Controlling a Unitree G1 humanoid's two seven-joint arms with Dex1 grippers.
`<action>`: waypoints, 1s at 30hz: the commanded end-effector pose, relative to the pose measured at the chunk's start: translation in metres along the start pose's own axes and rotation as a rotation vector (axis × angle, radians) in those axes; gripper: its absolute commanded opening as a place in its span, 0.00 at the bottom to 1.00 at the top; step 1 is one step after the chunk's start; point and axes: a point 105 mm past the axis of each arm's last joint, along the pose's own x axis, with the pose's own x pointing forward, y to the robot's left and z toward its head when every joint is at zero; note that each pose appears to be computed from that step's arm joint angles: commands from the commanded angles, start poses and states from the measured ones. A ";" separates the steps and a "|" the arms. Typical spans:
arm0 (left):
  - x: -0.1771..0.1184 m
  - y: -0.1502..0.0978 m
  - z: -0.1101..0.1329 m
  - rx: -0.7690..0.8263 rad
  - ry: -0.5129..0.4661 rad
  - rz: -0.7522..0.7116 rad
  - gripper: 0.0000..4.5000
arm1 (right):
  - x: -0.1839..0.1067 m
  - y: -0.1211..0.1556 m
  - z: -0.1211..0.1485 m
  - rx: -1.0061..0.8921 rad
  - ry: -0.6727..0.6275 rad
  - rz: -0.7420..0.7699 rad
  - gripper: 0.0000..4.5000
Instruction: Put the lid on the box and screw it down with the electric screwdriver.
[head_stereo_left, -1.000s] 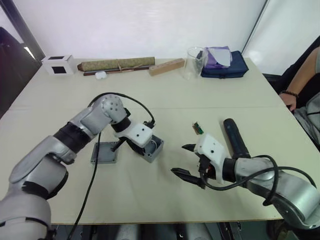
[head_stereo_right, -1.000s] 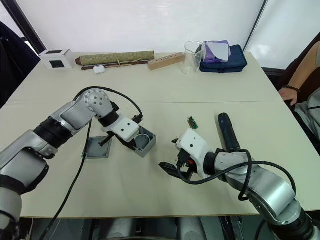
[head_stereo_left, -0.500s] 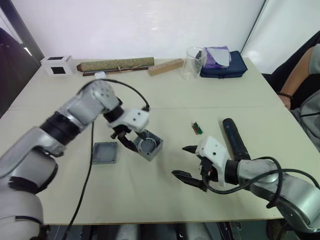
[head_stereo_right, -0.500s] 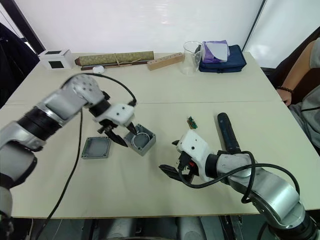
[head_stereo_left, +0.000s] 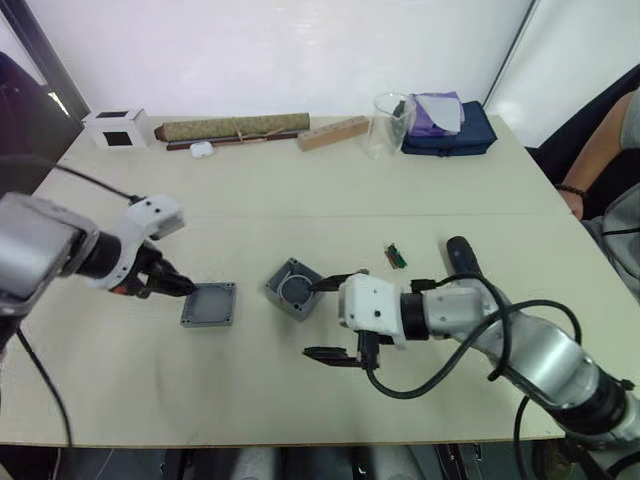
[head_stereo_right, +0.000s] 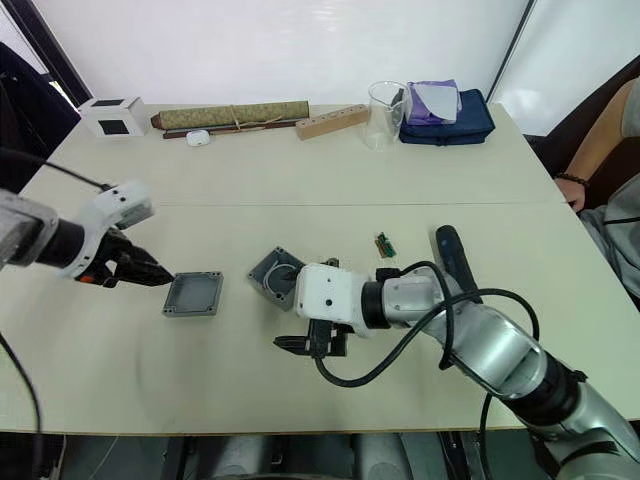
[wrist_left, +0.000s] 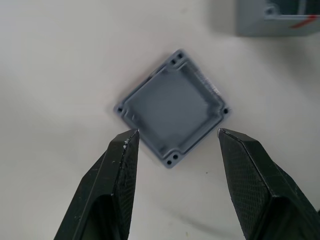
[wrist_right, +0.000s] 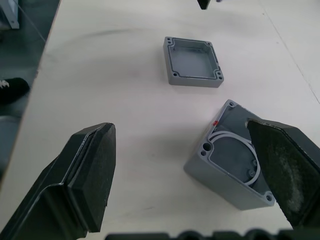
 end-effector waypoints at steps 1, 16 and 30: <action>0.002 0.009 -0.003 -0.076 -0.054 0.048 0.56 | 0.004 -0.001 0.009 -0.059 -0.040 -0.002 1.00; 0.051 0.019 -0.013 -0.276 0.002 0.078 0.56 | 0.008 -0.003 0.003 -0.005 -0.032 -0.079 1.00; 0.070 0.014 -0.019 -0.328 0.039 0.080 0.03 | -0.001 -0.007 -0.006 0.014 0.014 -0.125 1.00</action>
